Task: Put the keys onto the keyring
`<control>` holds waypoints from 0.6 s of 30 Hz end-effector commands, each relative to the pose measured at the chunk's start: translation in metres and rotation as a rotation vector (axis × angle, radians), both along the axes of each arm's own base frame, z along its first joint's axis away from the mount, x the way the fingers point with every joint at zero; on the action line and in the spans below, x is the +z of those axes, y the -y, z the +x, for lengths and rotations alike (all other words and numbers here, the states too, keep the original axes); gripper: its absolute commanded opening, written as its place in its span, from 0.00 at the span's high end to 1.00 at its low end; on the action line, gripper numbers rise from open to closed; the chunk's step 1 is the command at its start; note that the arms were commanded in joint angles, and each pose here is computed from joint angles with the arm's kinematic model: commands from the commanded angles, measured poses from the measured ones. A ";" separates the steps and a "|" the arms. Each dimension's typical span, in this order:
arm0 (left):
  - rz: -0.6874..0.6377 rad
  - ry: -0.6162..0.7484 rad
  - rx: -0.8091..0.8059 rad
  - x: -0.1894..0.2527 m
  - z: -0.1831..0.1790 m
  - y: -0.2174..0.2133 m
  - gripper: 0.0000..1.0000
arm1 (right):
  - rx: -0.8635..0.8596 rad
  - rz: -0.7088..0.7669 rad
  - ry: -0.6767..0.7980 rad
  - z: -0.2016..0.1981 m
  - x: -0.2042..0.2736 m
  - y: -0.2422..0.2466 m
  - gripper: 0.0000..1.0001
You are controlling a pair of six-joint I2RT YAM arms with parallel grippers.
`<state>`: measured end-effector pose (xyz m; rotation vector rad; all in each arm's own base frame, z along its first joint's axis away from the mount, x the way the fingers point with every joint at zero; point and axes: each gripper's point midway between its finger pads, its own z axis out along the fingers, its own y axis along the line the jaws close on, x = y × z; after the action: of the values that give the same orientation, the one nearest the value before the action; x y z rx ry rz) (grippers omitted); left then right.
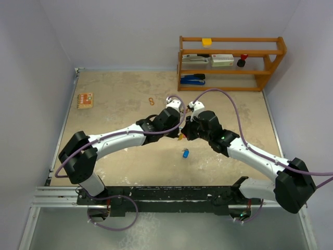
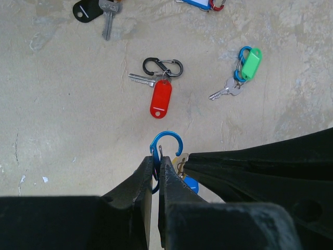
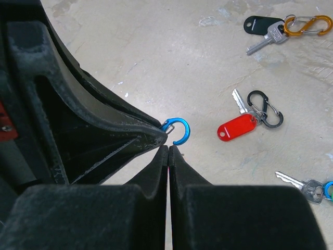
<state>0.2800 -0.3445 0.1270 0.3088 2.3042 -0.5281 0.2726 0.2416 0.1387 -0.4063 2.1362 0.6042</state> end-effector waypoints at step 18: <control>-0.017 0.047 -0.032 0.019 0.001 0.013 1.00 | 0.003 -0.004 0.035 0.006 0.006 -0.003 1.00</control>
<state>0.2734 -0.3458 0.1221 0.3325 2.3215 -0.5178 0.2729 0.2413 0.1340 -0.4122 2.1485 0.5945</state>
